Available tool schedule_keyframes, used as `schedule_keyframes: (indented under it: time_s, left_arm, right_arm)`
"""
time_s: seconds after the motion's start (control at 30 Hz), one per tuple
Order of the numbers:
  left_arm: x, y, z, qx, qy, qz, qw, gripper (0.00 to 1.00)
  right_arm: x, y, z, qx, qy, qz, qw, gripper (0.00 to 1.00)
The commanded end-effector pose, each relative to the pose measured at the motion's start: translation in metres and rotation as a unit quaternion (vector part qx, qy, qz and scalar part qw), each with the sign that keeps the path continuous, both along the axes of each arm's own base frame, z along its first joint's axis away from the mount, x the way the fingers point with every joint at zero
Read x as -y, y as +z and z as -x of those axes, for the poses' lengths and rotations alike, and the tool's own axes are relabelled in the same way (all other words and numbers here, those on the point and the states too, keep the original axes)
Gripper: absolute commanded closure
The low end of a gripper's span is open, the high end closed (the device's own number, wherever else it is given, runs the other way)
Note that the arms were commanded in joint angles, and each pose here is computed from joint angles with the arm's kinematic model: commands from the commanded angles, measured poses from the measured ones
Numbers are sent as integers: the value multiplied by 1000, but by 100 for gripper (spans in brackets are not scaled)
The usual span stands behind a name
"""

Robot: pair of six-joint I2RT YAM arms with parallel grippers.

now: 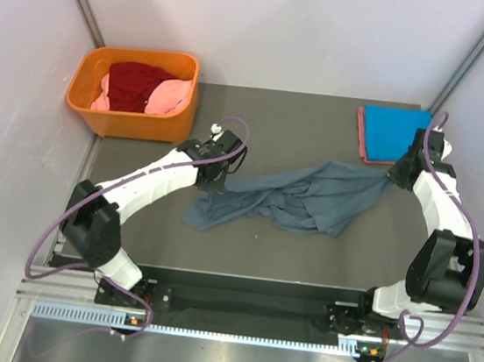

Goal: Fold and stack the t-shirts
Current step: Flatten the tshirt out

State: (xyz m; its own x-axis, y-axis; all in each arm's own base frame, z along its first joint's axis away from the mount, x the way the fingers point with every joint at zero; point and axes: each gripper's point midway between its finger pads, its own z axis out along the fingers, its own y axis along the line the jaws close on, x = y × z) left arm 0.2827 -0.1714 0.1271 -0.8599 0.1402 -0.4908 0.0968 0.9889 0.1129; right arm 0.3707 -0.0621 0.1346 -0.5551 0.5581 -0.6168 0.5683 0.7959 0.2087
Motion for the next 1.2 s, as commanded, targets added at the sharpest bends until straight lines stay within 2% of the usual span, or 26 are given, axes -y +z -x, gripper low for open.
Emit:
schedule_keyframes:
  time_s: [0.0, 0.07, 0.13, 0.2, 0.23, 0.27, 0.33, 0.37, 0.4, 0.43, 0.47, 0.53, 0.57, 0.7, 0.83, 1.17]
  left_arm:
    - [-2, -18, -5, -35, -30, -15, 999, 100]
    - [-4, -18, -10, -37, -30, -17, 999, 100]
    - [0, -17, -12, -38, -37, -12, 999, 100]
    - [6, -15, -13, -32, -49, 5, 998, 100]
    - [6, -18, -12, -34, -52, 9, 998, 100]
    - [7, -20, -11, -35, -59, 13, 998, 100]
    - [13, -24, -9, -38, -71, 38, 996, 100]
    - [16, -24, -9, -38, -81, 45, 995, 100]
    - [22, -25, -6, -42, -90, 61, 993, 100]
    - [24, -25, -5, -44, -94, 67, 992, 100]
    - [26, -26, -4, -47, -98, 71, 992, 100]
    - [28, -25, -2, -47, -102, 79, 990, 100]
    - [28, -24, -3, -45, -102, 80, 991, 100]
    - [27, -19, -4, -35, -102, 81, 991, 100]
    - [24, -20, -3, -35, -100, 77, 991, 100]
    - [20, -22, -3, -35, -96, 70, 992, 100]
  right_arm:
    - [12, 28, -28, 16, 7, 31, 999, 91]
    - [11, 27, -27, -10, 4, 33, 999, 75]
    - [-4, 33, -21, -3, 18, 8, 1000, 60]
    - [-24, 20, -6, -6, 30, -22, 999, 57]
    - [-33, 30, 3, 13, 35, -36, 999, 56]
    - [-44, 13, 17, 0, 44, -51, 998, 55]
    - [-57, 16, 32, 20, 47, -78, 996, 55]
    - [-60, 0, 45, 7, 41, -85, 996, 55]
    - [-73, -3, 51, 12, 46, -120, 992, 56]
    - [-82, 5, 49, 49, 56, -138, 988, 56]
    - [-94, -20, 65, 30, 58, -166, 984, 57]
    - [-113, -23, 71, 54, 45, -224, 972, 57]
    - [-121, -42, 84, 38, 40, -238, 970, 57]
    - [-148, -53, 93, 59, 19, -291, 955, 58]
    - [-166, -60, 97, 52, 19, -300, 952, 63]
    - [-186, -76, 111, 41, 2, -327, 944, 64]
